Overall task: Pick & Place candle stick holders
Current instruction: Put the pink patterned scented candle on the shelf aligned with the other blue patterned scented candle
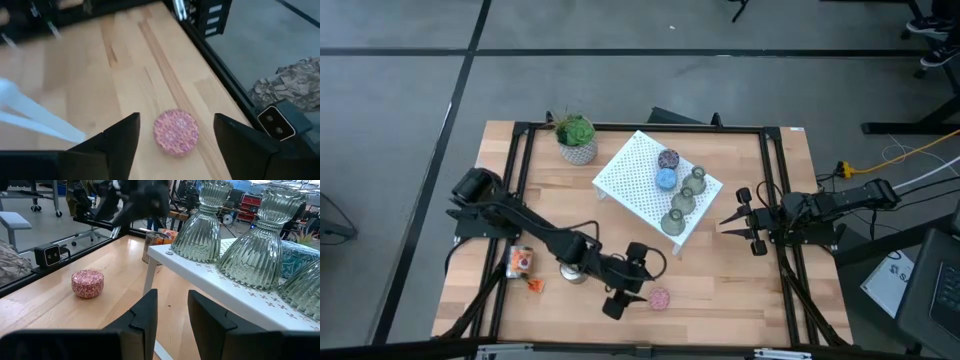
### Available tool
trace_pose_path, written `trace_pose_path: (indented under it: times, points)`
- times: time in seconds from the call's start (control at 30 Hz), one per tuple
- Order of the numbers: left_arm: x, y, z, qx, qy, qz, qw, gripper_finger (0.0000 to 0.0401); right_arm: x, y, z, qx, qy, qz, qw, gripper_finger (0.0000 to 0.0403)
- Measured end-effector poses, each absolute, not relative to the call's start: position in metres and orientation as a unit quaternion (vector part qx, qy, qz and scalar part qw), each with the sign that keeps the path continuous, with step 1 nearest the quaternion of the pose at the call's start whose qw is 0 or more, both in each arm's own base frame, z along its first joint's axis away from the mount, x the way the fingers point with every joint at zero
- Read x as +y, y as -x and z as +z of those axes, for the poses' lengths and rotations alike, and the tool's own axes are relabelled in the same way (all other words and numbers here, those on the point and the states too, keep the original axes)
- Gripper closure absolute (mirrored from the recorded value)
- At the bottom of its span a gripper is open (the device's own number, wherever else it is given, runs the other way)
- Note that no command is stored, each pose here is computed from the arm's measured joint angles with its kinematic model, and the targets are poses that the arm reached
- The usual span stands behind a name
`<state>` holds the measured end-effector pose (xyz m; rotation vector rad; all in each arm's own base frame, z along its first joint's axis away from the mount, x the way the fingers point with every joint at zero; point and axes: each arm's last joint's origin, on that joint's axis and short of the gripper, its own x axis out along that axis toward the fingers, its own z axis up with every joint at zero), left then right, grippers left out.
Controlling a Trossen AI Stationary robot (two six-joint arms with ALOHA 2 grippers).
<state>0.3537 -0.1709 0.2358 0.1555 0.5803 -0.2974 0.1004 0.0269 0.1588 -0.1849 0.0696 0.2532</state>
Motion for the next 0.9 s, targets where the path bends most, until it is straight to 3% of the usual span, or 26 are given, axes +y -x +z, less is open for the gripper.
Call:
trace_pose_path:
  times: [0.37,0.9]
  points:
    - [-0.182,-0.365,0.203,0.310,-0.038,-0.138,0.940,0.0098,0.027,-0.100,0.159,0.035,0.092,0.126,0.987,0.0290]
    - [-0.197,-0.385,0.165,0.250,-0.051,-0.115,0.960,0.0095,0.027,-0.100,0.159,0.035,0.092,0.126,0.987,0.0290]
